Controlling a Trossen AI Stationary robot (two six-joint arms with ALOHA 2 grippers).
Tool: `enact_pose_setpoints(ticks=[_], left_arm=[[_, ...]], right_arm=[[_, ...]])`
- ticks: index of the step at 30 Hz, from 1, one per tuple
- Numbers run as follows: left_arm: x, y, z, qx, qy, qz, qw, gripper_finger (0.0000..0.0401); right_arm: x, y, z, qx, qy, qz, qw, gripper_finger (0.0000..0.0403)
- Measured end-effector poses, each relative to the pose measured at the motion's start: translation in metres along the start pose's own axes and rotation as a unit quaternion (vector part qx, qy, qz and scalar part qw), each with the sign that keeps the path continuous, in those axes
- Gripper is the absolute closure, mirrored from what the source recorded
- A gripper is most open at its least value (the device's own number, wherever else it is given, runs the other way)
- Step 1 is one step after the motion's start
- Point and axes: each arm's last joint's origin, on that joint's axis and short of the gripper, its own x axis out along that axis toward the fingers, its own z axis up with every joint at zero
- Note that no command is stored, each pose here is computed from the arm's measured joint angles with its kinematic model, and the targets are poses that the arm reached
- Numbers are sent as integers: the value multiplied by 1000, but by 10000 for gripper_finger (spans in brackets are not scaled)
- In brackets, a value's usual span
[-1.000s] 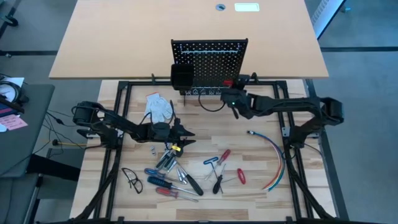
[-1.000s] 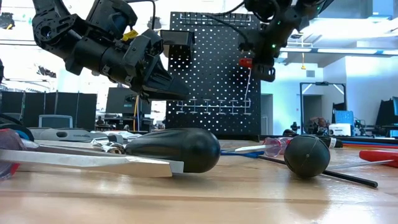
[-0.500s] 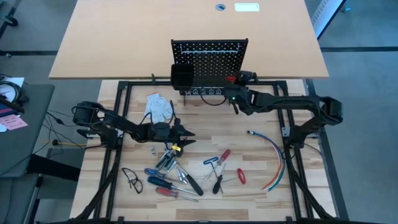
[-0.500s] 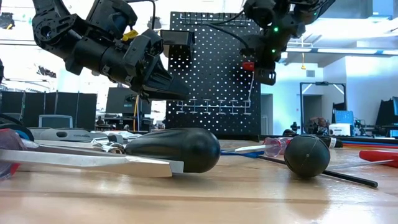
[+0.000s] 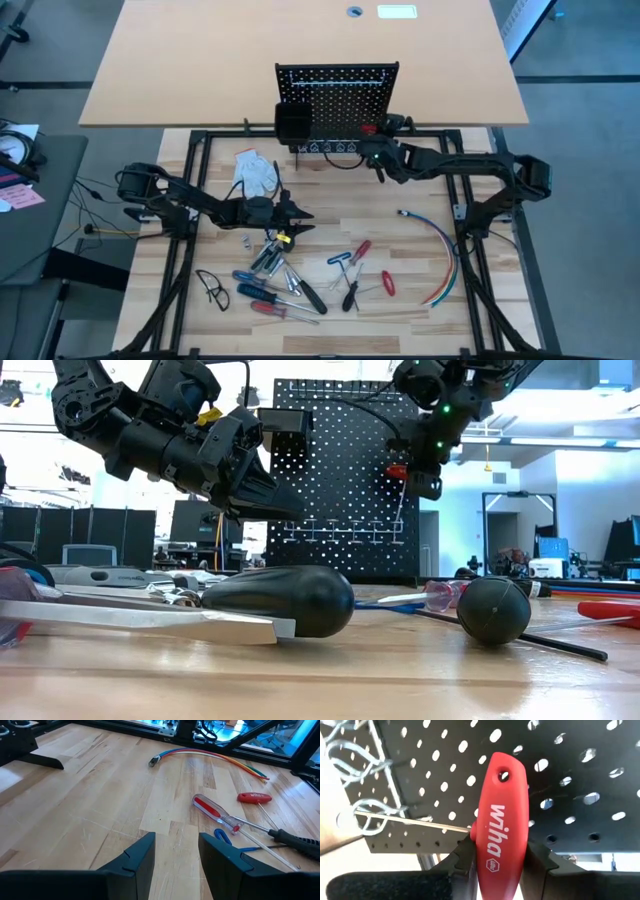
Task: Hang tools onto peg board
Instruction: Hang the red allen wrench on the pegboard
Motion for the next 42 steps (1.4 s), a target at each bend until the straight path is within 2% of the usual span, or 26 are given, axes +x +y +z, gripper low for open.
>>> enact_pose_setpoints(ticks=[9,20,25,30,33,42], left_arm=[[0,0,0,0,0,0,1000,256],[0,0,0,0,0,0,1000,256],[0,0,0,0,0,0,1000,256],[0,0,0,0,0,0,1000,256],[0,0,0,1,0,0,1000,256],[0,0,0,4,1,0,1000,256]], right_arm=[[4,19,-13,-8,4,2,1000,302],[8,19,-14,-15,-6,-17,1000,291],[9,20,-14,-18,-21,1,1000,288],[13,19,-15,-58,-42,26,997,284],[13,20,-14,-71,-48,30,996,262],[3,24,-10,-78,-45,14,996,165]])
